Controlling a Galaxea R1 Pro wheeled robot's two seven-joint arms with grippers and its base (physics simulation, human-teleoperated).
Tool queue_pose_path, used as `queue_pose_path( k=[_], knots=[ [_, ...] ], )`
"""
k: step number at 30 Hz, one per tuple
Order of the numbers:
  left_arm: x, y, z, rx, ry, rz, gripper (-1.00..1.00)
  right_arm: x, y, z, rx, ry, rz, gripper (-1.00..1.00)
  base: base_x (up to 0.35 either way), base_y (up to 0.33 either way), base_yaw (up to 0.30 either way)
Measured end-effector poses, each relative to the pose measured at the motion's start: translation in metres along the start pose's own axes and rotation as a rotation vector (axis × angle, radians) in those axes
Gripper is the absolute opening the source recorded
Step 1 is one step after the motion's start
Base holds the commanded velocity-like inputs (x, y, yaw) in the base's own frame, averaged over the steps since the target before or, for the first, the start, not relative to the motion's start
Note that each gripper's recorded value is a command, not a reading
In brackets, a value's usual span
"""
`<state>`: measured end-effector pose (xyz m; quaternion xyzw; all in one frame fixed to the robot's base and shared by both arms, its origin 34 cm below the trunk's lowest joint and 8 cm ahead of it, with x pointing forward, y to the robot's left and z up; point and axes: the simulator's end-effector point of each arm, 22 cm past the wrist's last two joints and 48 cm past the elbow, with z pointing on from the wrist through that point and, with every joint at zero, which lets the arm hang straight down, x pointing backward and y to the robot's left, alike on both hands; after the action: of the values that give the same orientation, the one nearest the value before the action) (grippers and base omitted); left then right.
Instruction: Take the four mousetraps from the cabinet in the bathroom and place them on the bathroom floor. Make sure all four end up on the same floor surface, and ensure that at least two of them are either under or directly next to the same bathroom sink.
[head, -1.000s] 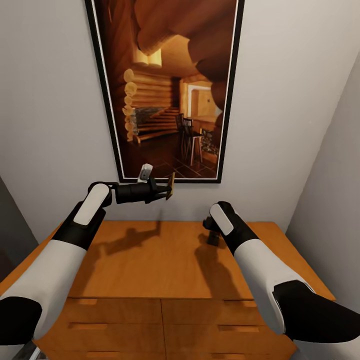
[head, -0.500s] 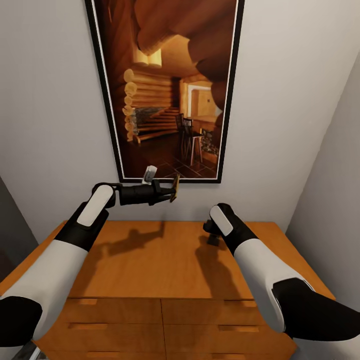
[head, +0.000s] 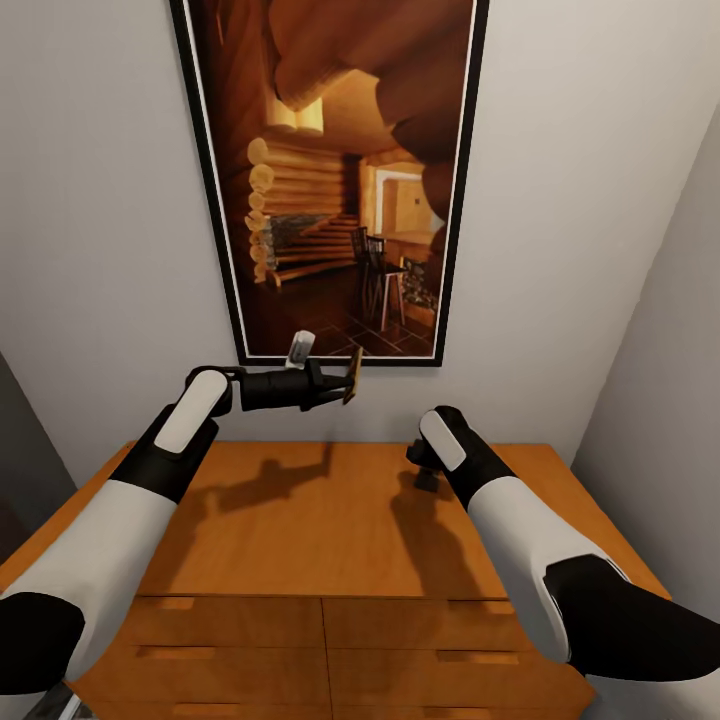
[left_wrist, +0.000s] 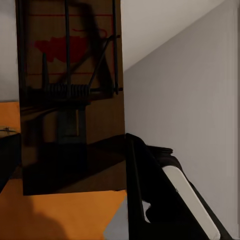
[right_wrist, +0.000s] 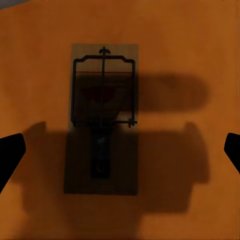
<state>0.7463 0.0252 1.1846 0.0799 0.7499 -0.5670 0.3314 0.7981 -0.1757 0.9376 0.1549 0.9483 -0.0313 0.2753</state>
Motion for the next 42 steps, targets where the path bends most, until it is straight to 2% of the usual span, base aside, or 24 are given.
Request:
queue_pose_path(
  k=[13,35,42],
  knots=[
    [0.0,-0.003,0.0,0.013,-0.001,-0.008,-1.0,0.001,-0.001,0.001,0.003,0.003,-0.001,1.0,0.0,0.0,0.0],
    [0.003,0.002,0.001,0.011,-0.001,-0.008,-1.0,0.018,-0.005,0.015,0.025,0.038,-0.018,1.0,0.0,0.0,0.0],
    [0.009,0.003,0.005,0.006,0.016,-0.003,-1.0,0.019,-0.005,0.014,0.026,0.037,-0.021,1.0,0.0,0.0,0.0]
  ],
)
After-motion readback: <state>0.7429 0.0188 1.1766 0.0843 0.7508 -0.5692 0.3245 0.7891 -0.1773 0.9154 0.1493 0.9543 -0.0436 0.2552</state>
